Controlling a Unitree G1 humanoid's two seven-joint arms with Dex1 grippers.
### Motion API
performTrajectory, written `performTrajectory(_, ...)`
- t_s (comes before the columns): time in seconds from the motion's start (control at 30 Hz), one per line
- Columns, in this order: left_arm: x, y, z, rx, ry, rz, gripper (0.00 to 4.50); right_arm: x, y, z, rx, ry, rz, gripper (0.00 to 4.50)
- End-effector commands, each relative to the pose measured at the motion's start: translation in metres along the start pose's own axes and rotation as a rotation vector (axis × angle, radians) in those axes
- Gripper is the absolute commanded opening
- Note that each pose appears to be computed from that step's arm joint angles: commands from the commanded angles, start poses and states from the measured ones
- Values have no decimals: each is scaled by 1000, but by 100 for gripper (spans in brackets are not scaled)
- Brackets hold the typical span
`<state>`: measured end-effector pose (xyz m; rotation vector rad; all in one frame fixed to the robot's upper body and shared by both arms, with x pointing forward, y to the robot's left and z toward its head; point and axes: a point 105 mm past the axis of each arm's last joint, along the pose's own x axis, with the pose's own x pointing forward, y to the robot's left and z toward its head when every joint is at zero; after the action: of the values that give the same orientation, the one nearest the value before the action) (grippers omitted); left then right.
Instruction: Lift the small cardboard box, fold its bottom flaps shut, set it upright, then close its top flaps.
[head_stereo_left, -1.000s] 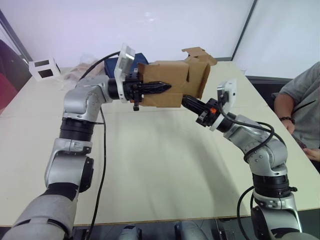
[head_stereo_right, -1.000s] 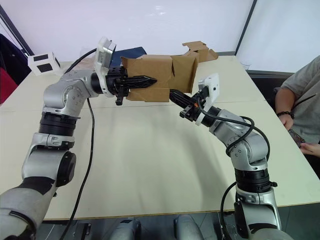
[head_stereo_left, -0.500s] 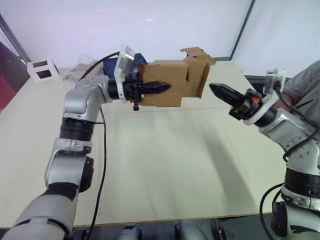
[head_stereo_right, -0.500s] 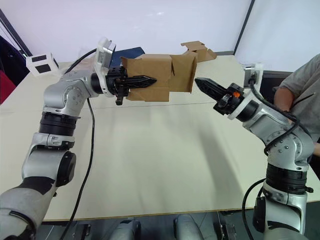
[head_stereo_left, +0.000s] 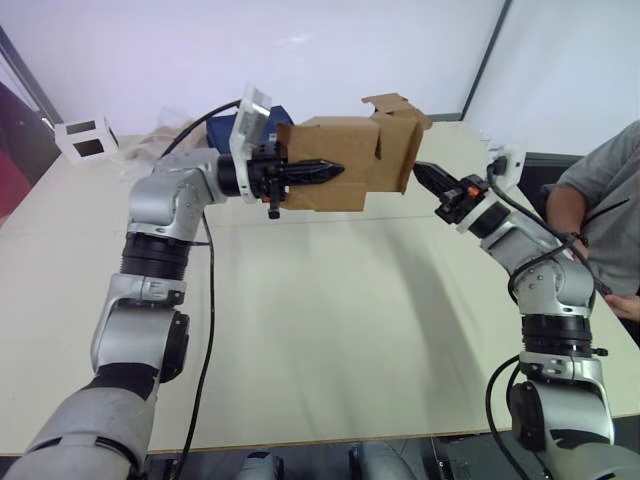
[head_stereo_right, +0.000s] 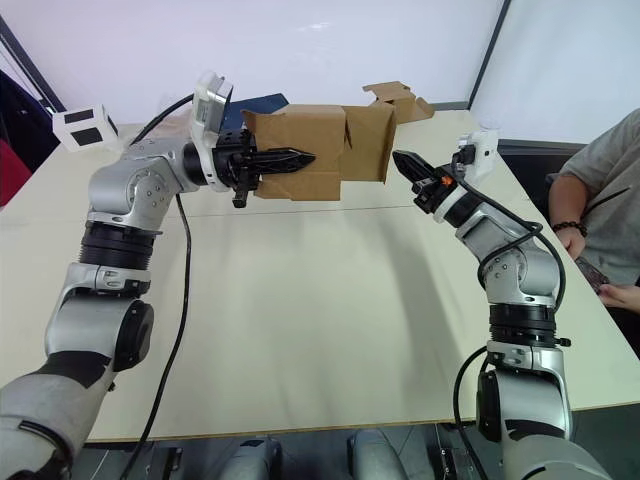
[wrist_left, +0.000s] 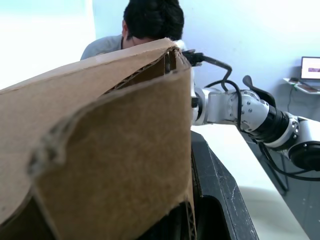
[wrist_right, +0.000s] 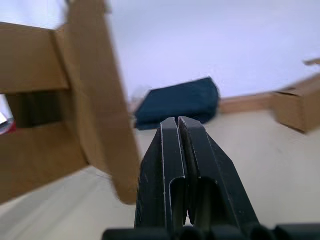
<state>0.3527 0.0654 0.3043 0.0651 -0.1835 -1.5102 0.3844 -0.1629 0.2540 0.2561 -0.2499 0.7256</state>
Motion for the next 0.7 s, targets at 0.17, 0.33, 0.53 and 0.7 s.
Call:
performTrajectory(0.17,-1,-1,15,44,-19,1,0,-2,43,12,93,-72,175,5)
performTrajectory(0.33,0,0,14,42,-17,0,0,-5,70,17,210,-108,280,5)
performTrajectory(0.53,1,-1,15,31,-20,-19,0,-7,85,16,295,-114,331,5)
performTrajectory(0.7,0,-2,19,16,-35,-27,0,-6,90,15,324,-120,345,28)
